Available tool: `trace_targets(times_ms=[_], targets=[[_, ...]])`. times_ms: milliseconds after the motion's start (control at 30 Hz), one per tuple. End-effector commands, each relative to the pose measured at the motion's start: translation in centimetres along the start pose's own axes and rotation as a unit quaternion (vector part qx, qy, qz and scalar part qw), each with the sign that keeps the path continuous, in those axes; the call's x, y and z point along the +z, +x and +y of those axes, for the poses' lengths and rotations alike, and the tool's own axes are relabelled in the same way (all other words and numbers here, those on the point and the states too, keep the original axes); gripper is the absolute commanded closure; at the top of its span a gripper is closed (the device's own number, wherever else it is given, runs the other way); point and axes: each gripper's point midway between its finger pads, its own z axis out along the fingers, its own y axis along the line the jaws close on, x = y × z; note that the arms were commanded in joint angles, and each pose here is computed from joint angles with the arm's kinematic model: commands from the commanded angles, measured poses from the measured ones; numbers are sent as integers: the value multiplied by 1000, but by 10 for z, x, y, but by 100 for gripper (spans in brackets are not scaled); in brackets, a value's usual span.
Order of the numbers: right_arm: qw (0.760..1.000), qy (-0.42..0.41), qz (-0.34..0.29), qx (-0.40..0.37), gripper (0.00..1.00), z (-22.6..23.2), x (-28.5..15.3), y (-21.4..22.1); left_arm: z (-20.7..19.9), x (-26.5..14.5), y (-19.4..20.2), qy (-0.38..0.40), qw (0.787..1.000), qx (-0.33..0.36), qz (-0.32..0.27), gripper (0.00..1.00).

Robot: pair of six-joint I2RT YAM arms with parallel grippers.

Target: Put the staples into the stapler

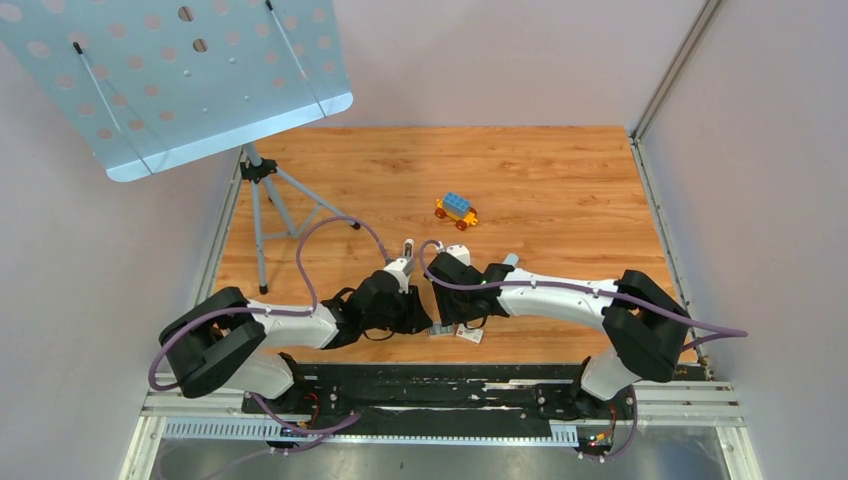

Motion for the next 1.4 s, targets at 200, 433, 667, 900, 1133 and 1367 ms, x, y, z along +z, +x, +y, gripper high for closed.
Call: trace_targets(times_ms=[200,433,667,900,1133,1367], targets=[[1000,25,1,-4,51,-3,0,4,8,3,4,-13,1000,0,7,72],[999,32,2,-7,46,-4,2,4,9,4,7,-17,1000,-1,14,74],[999,43,7,-17,48,-4,7,8,13,5,10,-27,999,4,20,73],[998,51,11,-27,48,0,10,8,10,6,9,-23,1000,5,21,74],[995,93,13,-47,51,-8,9,9,10,6,10,-24,999,6,24,74],[992,110,15,-59,52,-11,10,9,9,6,9,-24,999,6,22,74]])
